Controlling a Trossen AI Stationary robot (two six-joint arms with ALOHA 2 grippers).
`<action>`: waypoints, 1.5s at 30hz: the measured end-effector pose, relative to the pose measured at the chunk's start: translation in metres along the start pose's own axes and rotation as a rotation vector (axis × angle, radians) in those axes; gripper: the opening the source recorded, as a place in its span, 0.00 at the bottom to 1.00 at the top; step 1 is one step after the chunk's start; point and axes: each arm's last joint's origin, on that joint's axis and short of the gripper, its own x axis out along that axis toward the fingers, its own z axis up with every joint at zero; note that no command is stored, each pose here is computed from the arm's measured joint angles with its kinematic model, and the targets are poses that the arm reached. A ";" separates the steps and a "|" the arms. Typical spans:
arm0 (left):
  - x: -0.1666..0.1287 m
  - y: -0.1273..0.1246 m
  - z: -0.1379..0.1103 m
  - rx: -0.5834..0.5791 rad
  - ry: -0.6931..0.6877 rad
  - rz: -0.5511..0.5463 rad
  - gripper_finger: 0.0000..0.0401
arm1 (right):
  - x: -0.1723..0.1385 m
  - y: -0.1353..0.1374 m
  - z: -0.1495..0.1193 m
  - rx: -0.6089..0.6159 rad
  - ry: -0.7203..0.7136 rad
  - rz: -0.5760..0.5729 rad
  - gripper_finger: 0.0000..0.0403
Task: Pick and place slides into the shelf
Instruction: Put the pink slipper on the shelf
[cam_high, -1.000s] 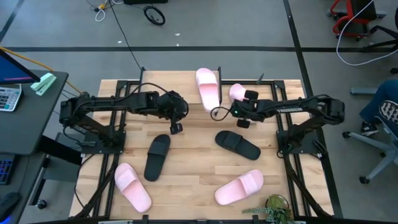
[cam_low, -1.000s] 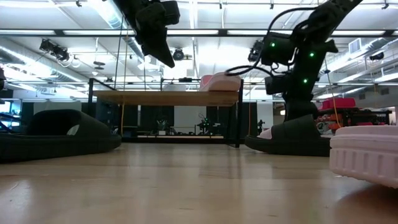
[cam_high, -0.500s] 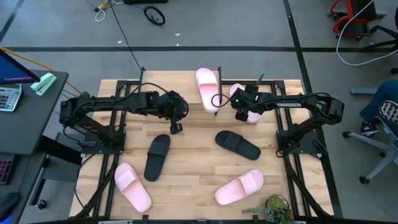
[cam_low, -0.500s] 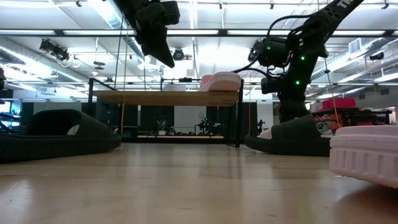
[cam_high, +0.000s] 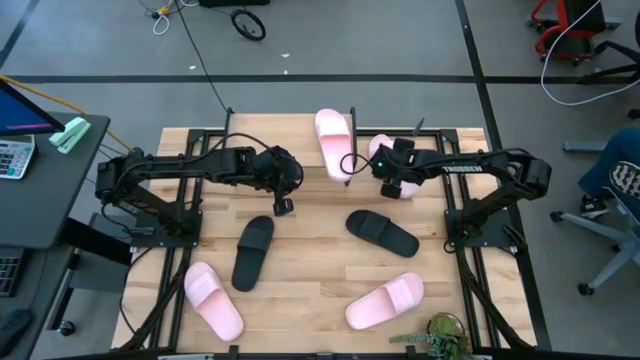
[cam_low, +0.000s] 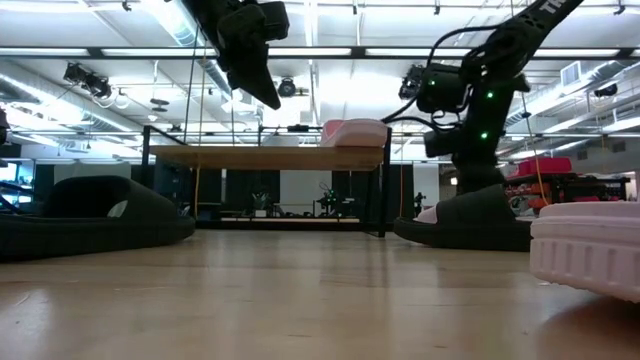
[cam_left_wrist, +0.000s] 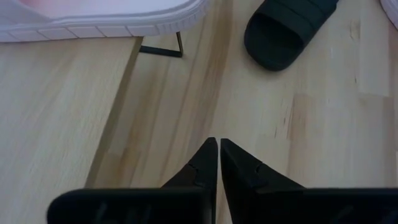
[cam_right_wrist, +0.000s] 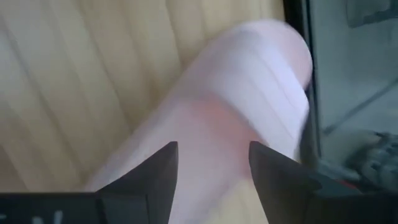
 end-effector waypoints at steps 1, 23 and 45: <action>0.000 0.000 0.000 0.000 0.000 0.000 0.05 | -0.004 0.001 -0.003 -0.022 0.024 -0.025 0.50; 0.000 0.000 0.000 -0.001 -0.002 0.000 0.03 | -0.029 -0.044 -0.037 0.492 -0.028 -0.025 0.50; 0.000 0.000 0.000 0.000 -0.004 0.000 0.03 | 0.031 -0.038 -0.020 0.384 0.001 -0.083 0.50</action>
